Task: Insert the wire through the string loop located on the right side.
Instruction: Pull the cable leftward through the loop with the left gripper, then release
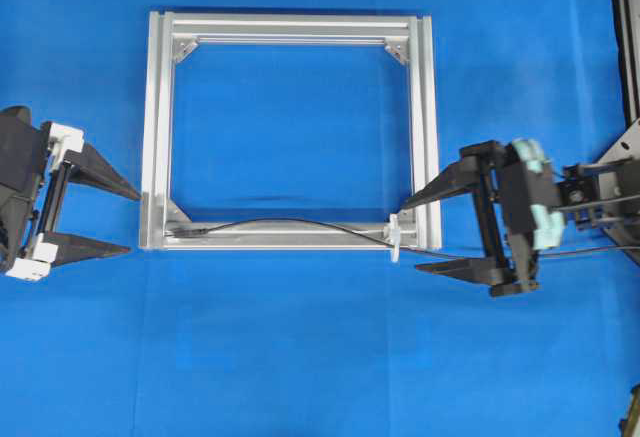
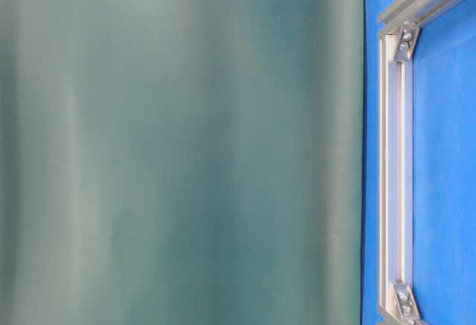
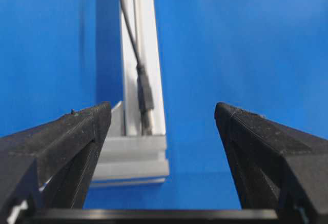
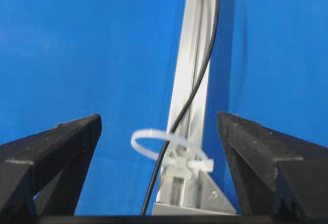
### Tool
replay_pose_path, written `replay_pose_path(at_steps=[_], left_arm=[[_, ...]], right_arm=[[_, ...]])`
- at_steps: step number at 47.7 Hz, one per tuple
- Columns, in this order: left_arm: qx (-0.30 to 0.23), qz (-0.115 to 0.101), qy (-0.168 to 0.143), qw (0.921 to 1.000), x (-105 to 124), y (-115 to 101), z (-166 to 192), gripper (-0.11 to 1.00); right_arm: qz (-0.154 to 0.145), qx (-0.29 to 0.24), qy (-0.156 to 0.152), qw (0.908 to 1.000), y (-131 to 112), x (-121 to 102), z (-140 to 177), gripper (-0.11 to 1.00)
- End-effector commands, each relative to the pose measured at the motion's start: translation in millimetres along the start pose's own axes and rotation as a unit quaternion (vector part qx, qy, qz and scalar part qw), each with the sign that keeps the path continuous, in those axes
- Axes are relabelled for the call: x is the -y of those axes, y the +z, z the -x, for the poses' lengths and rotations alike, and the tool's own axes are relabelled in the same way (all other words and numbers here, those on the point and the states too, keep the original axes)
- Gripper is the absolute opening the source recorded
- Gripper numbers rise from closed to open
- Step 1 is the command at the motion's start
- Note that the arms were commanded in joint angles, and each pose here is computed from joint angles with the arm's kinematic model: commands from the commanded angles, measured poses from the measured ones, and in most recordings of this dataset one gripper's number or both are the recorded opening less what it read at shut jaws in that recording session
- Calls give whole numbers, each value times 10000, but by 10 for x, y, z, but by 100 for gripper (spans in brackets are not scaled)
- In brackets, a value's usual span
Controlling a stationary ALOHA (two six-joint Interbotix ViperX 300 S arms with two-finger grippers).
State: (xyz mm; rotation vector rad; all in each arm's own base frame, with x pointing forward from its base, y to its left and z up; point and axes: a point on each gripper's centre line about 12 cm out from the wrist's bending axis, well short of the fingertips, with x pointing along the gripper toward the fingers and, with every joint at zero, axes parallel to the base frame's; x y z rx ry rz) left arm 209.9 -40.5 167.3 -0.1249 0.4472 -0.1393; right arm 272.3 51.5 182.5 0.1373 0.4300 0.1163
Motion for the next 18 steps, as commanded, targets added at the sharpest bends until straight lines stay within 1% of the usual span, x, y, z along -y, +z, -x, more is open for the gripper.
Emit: replay_pose_path(at_steps=[1, 8, 18], left_arm=[[182, -15, -31, 9998, 17, 110, 21, 79], [249, -21, -47, 9997, 23, 141, 45, 78], [232, -6, -9, 9997, 6, 139, 36, 78]], right_arm=[[48, 262, 65, 9996, 178, -32, 86, 83], [95, 399, 87, 9991, 243, -35, 181, 83], [89, 386, 74, 9992, 239, -26, 187, 83]])
